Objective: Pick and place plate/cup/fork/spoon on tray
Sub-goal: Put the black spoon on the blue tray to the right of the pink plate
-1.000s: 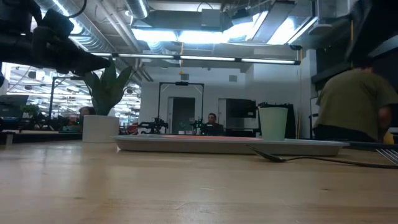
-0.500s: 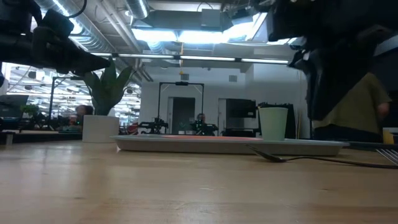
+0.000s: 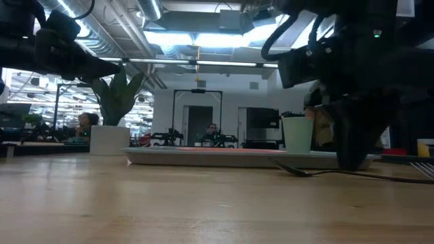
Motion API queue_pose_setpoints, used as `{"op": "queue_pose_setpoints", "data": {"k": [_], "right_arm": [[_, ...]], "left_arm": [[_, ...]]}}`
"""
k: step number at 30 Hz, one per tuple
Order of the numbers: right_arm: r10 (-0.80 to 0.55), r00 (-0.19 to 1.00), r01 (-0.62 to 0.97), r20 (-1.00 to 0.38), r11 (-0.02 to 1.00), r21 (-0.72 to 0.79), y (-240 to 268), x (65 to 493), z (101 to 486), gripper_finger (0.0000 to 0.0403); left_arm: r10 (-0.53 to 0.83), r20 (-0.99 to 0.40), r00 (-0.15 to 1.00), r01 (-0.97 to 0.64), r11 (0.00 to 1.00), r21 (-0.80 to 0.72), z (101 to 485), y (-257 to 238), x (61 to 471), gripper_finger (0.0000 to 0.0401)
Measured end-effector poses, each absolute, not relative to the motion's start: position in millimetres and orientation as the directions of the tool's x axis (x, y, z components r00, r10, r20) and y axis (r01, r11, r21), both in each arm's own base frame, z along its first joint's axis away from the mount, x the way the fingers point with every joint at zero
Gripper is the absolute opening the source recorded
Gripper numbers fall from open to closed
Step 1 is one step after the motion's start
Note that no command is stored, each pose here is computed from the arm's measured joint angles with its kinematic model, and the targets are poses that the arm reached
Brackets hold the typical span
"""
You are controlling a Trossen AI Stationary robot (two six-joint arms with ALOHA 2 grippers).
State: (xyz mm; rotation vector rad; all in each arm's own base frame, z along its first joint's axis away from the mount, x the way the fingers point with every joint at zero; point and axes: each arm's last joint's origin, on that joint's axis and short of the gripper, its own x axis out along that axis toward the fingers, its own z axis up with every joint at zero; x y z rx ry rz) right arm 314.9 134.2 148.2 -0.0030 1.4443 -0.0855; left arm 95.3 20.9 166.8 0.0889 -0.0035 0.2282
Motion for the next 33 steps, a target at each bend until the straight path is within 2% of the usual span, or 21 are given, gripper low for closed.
{"op": "queue_pose_setpoints", "data": {"k": [8, 11, 17, 23, 33], "right_arm": [[-0.117, 0.014, 0.133, -0.993, 0.985, -0.114, 127, 305, 148, 0.0042], [-0.146, 0.008, 0.146, -0.989, 0.979, -0.144, 127, 303, 148, 0.0042], [-0.140, 0.022, 0.116, -0.990, 0.984, -0.137, 128, 304, 148, 0.0042], [-0.108, 0.096, 0.170, -0.990, 0.981, -0.091, 131, 312, 148, 0.0042], [-0.140, 0.113, 0.215, -0.984, 0.970, -0.113, 133, 313, 152, 0.0042]], "left_arm": [[0.225, 0.014, 0.974, -0.225, 0.970, 0.088, 167, 21, 95, 0.0053], [0.225, 0.014, 0.974, -0.225, 0.970, 0.088, 167, 21, 95, 0.0052], [0.224, 0.014, 0.974, -0.225, 0.970, 0.088, 167, 21, 95, 0.0053], [0.224, 0.014, 0.975, -0.224, 0.971, 0.088, 167, 21, 95, 0.0052], [0.224, 0.013, 0.975, -0.224, 0.971, 0.089, 167, 21, 95, 0.0052]]}}
